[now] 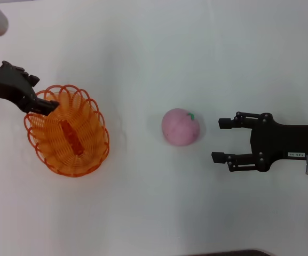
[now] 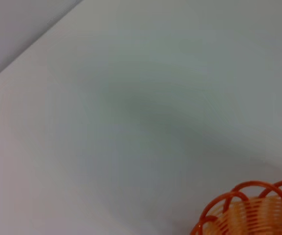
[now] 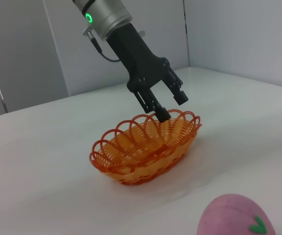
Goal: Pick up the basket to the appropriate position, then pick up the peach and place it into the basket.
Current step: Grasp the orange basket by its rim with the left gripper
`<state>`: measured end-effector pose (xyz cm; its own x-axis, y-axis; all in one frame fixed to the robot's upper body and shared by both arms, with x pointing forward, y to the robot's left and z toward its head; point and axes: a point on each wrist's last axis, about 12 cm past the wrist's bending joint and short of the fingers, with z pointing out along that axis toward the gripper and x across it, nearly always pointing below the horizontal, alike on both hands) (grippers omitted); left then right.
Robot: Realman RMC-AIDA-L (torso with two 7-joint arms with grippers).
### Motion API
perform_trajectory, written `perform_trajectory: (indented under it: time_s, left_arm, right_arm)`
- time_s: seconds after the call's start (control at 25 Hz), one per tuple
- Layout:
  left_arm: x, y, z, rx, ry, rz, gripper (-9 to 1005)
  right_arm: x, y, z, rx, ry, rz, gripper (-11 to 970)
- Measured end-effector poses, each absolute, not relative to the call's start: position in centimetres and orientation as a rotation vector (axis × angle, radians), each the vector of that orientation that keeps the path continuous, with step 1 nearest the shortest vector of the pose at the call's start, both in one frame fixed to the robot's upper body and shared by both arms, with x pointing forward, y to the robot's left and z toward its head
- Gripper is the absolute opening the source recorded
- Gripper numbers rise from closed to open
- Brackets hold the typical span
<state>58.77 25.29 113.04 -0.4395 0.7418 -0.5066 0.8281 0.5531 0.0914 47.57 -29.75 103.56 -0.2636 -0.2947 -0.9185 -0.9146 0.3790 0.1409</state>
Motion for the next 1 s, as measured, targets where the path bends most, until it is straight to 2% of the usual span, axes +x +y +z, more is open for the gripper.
perform_trajectory:
  time_s: [0.36,0.96,1.0]
  left_arm:
    - [59.3,24.5,112.2,1.341,2.305,-0.148,766]
    - [59.0,23.2,111.6,1.441,2.295,-0.150,761]
    - [58.9,23.2,111.5,1.443,2.295,-0.150,728]
  right_arm:
    - [47.3,-29.7,103.4,-1.052,1.772,0.906,855]
    - [47.3,-29.7,103.4,-1.047,1.772,0.904,855]
    - [47.3,-29.7,103.4,-1.047,1.772,0.904,855]
